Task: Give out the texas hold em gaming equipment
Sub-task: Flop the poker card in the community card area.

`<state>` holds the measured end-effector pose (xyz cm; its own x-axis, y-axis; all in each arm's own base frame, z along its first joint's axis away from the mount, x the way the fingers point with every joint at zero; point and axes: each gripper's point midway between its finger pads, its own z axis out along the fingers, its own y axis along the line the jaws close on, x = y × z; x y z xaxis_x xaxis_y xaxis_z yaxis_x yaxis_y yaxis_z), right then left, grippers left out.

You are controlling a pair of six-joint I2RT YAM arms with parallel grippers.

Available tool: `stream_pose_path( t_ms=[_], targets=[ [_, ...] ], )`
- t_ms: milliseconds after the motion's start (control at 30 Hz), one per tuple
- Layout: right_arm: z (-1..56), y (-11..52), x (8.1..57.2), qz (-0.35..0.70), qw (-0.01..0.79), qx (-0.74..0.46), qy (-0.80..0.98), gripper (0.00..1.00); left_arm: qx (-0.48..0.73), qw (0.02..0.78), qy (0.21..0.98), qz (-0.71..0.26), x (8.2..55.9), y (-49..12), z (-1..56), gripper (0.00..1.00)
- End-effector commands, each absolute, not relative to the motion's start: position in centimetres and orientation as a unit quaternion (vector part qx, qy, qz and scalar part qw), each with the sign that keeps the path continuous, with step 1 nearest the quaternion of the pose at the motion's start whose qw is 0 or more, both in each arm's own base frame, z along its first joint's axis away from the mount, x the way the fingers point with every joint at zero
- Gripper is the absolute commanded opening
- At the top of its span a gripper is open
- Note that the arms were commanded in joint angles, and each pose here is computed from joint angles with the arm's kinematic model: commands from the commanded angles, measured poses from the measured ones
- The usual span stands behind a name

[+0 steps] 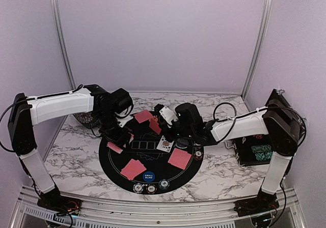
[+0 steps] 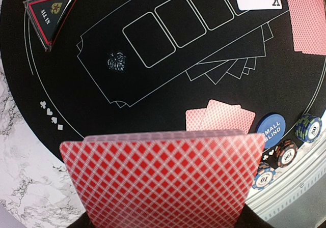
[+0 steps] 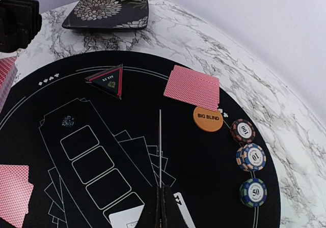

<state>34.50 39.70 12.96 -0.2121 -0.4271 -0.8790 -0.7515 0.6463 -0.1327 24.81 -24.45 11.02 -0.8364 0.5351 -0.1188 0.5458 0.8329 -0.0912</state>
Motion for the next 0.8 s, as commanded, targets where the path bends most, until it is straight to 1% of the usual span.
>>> stream_pose_path(
  t_ms=[0, 200, 500, 767],
  targets=[
    [14.0, 40.6, 34.3, 0.149, 0.52, -0.431, 0.722, 0.0, 0.281, 0.059, 0.955, -0.07, 24.9, -24.4, 12.0, 0.57],
    [13.2, 40.9, 34.5, 0.105, 0.53, -0.46, 0.704, 0.0, 0.281, 0.059, 0.955, -0.07, 24.9, -24.4, 12.0, 0.57],
    [11.0, 41.2, 34.2, 0.059, 0.516, -0.503, 0.691, 0.0, 0.282, 0.059, 0.955, -0.07, 25.0, -24.4, 12.0, 0.57],
    [10.0, 41.3, 33.3, 0.043, 0.507, -0.528, 0.68, 0.0, 0.282, 0.058, 0.955, -0.07, 24.9, -24.4, 11.9, 0.57]
  ],
)
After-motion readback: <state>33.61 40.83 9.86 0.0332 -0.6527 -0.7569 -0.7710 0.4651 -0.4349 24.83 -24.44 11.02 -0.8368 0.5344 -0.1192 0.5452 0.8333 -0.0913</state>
